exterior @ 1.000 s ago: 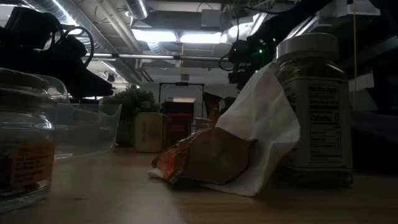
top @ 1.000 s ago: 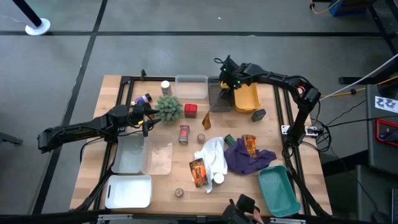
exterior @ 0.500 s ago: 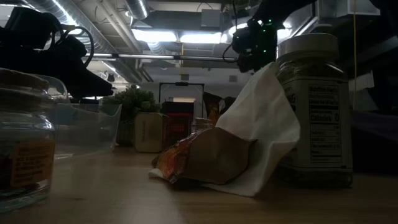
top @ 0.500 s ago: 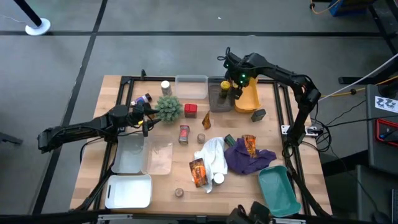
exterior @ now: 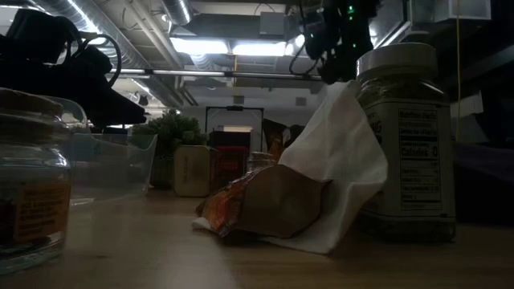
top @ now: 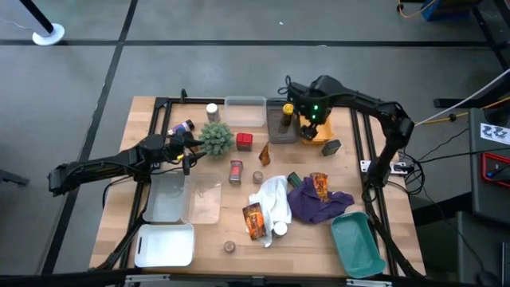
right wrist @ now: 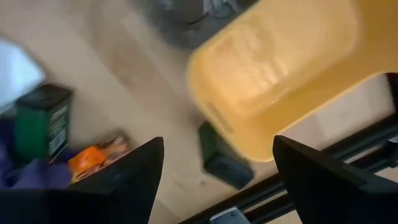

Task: Sort spices by type
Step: Put the top black seasoning can into the yellow bin

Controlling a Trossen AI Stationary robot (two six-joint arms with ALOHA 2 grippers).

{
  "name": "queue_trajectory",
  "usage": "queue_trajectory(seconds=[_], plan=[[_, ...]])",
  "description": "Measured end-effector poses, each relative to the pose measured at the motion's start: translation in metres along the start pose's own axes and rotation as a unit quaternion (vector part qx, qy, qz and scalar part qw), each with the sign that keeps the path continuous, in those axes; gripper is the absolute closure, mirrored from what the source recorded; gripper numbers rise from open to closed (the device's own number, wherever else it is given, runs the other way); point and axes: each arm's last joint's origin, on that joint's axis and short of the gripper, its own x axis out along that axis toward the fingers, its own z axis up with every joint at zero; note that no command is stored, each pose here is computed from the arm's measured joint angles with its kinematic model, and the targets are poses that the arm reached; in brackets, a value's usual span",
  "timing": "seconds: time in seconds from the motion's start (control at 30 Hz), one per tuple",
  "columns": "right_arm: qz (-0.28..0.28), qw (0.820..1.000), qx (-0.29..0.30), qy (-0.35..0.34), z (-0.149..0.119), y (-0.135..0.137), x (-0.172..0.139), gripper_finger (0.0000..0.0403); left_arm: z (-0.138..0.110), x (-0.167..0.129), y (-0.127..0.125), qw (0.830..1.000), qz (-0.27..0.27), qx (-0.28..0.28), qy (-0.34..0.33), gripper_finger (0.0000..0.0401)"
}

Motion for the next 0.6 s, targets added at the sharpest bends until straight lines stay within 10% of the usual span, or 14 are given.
queue_trajectory(seconds=[0.6], plan=[[-0.04, 0.983, -0.178, 0.007, -0.06, 0.092, -0.005, 0.0102, 0.0, 0.0, 0.0, 1.0, 0.0, 0.0, 0.0, 0.0182]])
